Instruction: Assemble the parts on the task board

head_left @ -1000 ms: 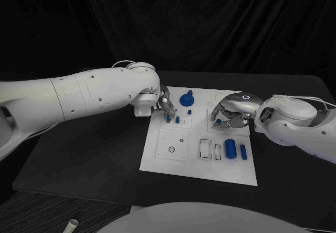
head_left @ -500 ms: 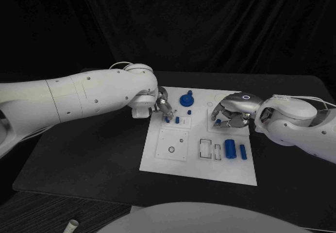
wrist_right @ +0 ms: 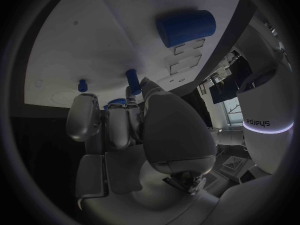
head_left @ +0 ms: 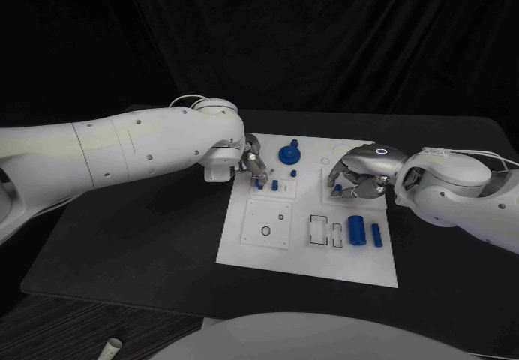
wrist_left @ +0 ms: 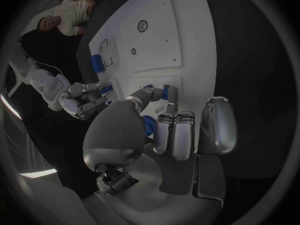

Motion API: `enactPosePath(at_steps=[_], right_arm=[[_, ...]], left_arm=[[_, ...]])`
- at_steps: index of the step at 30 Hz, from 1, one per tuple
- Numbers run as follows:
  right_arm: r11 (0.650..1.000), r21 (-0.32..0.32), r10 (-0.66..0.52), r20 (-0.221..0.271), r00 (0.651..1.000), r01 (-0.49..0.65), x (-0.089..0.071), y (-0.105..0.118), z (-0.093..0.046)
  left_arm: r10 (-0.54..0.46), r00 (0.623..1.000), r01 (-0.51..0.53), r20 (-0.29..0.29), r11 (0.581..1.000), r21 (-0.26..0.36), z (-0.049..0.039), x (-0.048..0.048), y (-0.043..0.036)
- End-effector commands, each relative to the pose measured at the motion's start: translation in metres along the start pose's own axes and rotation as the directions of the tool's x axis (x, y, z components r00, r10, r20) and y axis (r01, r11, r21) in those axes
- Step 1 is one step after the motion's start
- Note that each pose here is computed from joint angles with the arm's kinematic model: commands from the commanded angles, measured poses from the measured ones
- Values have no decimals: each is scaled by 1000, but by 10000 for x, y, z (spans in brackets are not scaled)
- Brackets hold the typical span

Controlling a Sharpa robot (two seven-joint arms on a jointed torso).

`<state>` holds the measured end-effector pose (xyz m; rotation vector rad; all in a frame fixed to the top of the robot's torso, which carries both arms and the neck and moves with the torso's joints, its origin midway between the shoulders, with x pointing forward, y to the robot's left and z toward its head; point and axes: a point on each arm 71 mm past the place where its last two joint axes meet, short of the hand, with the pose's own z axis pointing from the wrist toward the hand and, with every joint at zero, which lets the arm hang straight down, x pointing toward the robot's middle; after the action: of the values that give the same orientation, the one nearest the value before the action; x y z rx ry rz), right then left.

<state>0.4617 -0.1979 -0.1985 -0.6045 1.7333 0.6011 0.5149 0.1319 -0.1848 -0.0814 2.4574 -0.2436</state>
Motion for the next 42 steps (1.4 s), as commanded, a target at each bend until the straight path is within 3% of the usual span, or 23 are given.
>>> enactPosePath(at_steps=[1,14,42], right_arm=[[1000,16,0,-13,1000,0,21,-6,1],[1000,16,0,-15,1000,0,24,-2,5],[1000,16,0,-13,1000,0,23,3,14]], left_arm=[[27,1000,-27,4,999,-22,10,2,12],[39,999,-40,-6,999,-15,27,-6,-6],[67,997,-66,-29,997,37,59,3,-132]])
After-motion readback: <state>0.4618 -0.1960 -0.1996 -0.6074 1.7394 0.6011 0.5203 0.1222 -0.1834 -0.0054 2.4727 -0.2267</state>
